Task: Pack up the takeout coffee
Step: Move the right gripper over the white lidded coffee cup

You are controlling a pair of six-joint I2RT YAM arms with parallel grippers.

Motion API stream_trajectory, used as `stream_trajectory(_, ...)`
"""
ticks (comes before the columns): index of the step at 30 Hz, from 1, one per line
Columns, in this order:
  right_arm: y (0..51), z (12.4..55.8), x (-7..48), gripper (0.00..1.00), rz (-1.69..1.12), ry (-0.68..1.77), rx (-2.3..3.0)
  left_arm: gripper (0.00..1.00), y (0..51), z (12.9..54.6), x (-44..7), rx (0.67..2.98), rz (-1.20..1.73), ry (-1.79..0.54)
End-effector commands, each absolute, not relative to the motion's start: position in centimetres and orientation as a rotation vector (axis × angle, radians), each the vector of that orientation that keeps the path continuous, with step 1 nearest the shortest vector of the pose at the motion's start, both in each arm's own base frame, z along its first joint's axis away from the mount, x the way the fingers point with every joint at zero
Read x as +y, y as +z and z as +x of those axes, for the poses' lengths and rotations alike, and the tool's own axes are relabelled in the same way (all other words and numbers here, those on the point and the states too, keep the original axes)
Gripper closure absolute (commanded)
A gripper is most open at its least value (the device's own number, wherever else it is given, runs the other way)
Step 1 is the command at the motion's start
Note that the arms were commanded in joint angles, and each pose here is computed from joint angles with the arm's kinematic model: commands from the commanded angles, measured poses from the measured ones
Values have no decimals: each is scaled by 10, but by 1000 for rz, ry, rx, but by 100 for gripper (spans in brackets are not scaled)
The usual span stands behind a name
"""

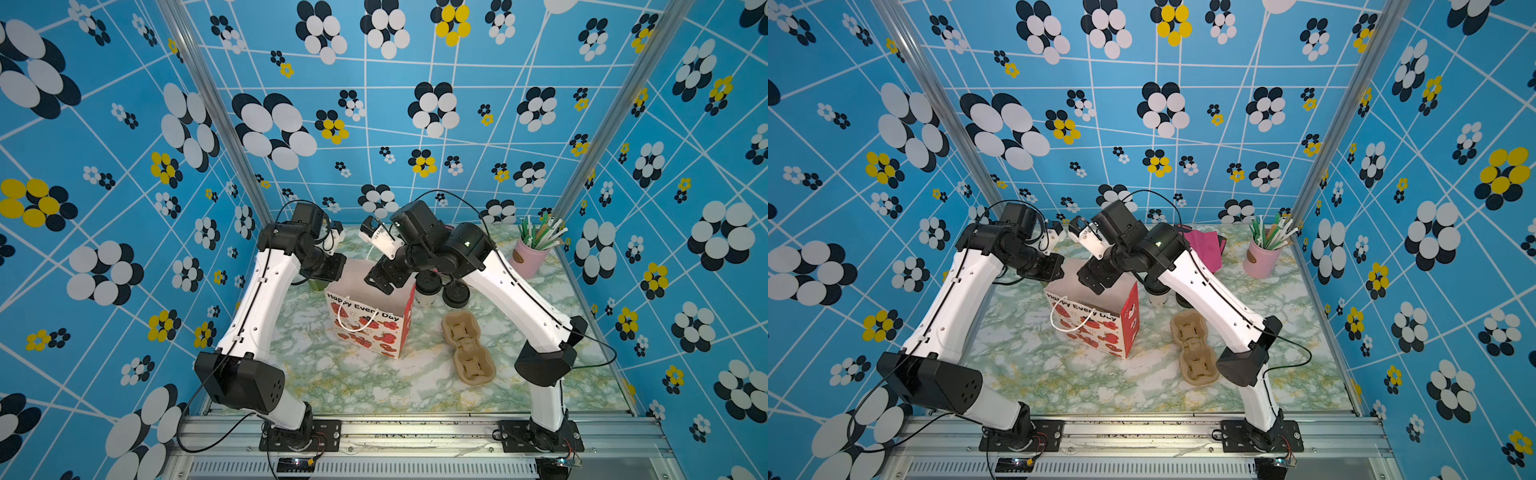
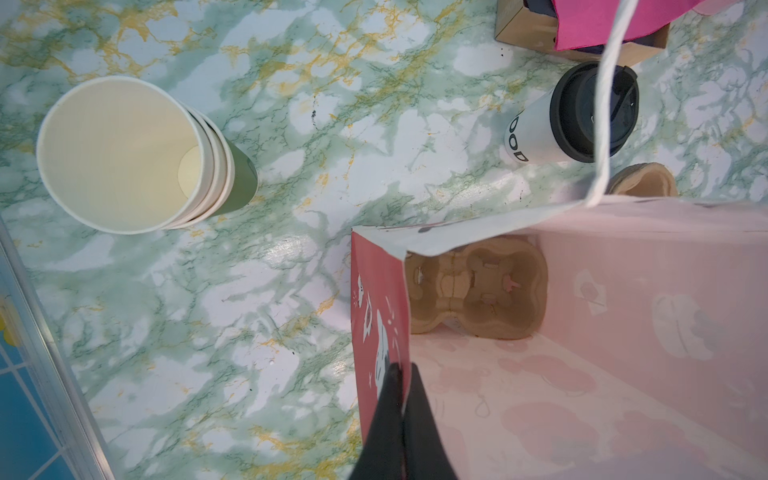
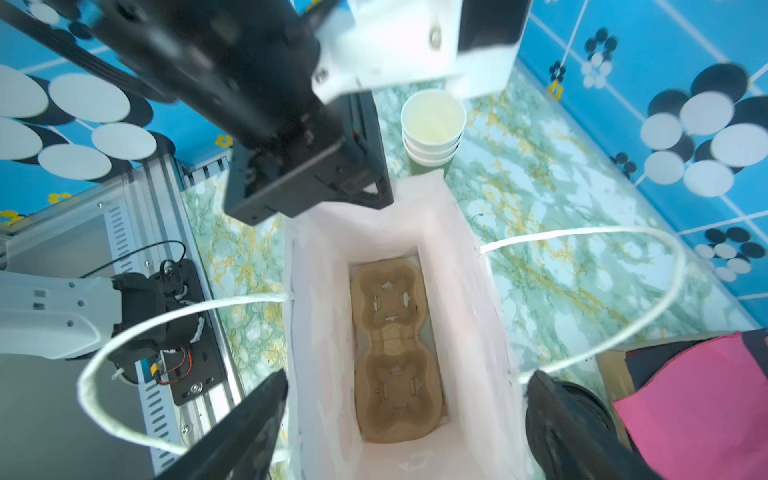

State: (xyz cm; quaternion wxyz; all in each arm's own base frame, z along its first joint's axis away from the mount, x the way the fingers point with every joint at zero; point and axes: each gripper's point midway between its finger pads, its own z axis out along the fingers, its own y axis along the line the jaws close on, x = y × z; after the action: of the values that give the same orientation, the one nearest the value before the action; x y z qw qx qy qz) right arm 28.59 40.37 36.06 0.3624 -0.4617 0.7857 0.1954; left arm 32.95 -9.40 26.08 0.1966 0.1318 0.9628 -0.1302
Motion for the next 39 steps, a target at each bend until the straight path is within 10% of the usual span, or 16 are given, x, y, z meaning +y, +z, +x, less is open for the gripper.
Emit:
stream_trajectory(1,387,285,398,7,-1121,504,1951,100,265,322,-87,2687,338,-344)
stream_trajectory(19,402,306,265,1,-822,295,1920,73,273,322,-86,2655,332,-337)
stream_trajectory(39,271,366,222,1,-714,76,2339,2,343,316,-58,2316,174,-329)
